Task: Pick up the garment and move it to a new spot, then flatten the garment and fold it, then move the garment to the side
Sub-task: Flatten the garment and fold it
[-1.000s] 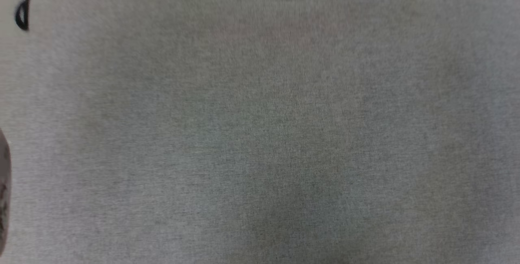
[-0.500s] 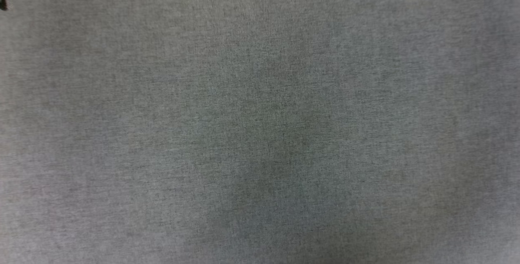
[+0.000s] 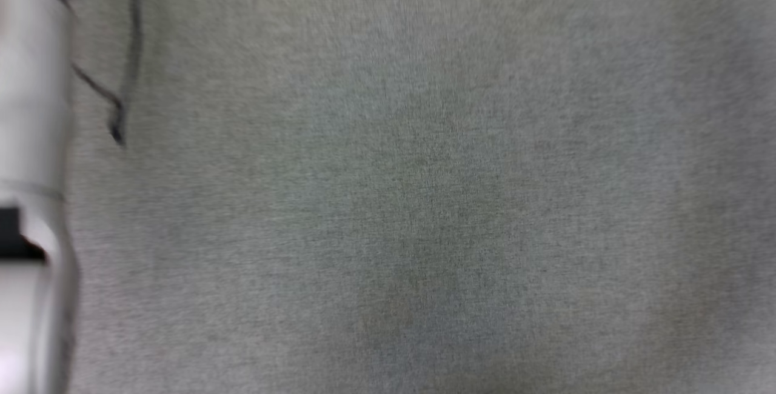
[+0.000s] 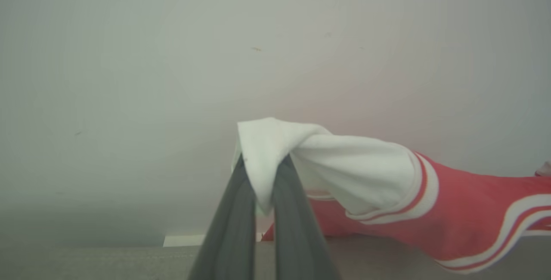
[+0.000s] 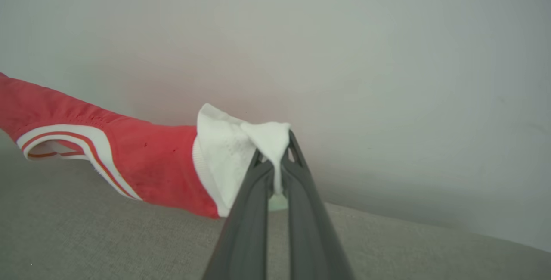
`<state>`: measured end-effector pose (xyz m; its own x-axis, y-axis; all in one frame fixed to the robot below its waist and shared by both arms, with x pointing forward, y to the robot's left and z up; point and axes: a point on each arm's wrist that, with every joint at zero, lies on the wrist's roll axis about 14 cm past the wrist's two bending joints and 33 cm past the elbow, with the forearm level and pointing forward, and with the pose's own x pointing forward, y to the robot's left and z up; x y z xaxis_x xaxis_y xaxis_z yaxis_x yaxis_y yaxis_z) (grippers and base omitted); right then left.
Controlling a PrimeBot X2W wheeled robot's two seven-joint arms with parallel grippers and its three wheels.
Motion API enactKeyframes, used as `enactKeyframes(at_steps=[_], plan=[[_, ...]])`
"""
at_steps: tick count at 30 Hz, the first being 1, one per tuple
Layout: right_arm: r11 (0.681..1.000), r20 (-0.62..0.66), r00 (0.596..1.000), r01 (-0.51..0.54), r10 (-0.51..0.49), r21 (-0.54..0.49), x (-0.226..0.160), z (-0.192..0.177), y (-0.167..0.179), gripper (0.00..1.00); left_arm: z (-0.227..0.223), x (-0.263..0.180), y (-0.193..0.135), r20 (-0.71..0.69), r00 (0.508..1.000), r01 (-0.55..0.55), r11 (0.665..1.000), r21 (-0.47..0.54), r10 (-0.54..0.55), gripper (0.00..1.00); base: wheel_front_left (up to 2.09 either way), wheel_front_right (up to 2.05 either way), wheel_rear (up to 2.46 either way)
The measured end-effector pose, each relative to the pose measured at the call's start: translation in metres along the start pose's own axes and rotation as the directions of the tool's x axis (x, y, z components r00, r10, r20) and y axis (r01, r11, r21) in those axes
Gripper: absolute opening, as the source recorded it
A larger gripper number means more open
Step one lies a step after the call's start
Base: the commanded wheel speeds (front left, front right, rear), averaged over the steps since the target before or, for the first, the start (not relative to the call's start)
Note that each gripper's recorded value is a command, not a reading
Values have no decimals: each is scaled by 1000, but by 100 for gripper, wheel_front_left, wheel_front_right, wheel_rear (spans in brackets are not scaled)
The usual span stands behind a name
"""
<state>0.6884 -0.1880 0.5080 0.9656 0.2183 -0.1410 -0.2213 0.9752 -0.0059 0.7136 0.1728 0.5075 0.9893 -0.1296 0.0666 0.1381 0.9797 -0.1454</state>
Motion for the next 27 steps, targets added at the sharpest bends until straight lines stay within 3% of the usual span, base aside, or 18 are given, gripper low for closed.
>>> enactKeyframes(at_steps=[10,19,27], plan=[[998,-68,997,-22,26,64,-110,-46,13,0,-16,-131,-2,-42,997,-62,991,-119,57,0,0,0,0],[996,-164,986,-22,37,90,-210,-69,24,0,-18,-248,-11,-136,985,-123,988,-88,111,0,0,0,0],[985,-300,954,50,2,164,-300,-112,37,0,-23,-338,-13,-267,949,-187,981,-59,165,0,0,0,0]])
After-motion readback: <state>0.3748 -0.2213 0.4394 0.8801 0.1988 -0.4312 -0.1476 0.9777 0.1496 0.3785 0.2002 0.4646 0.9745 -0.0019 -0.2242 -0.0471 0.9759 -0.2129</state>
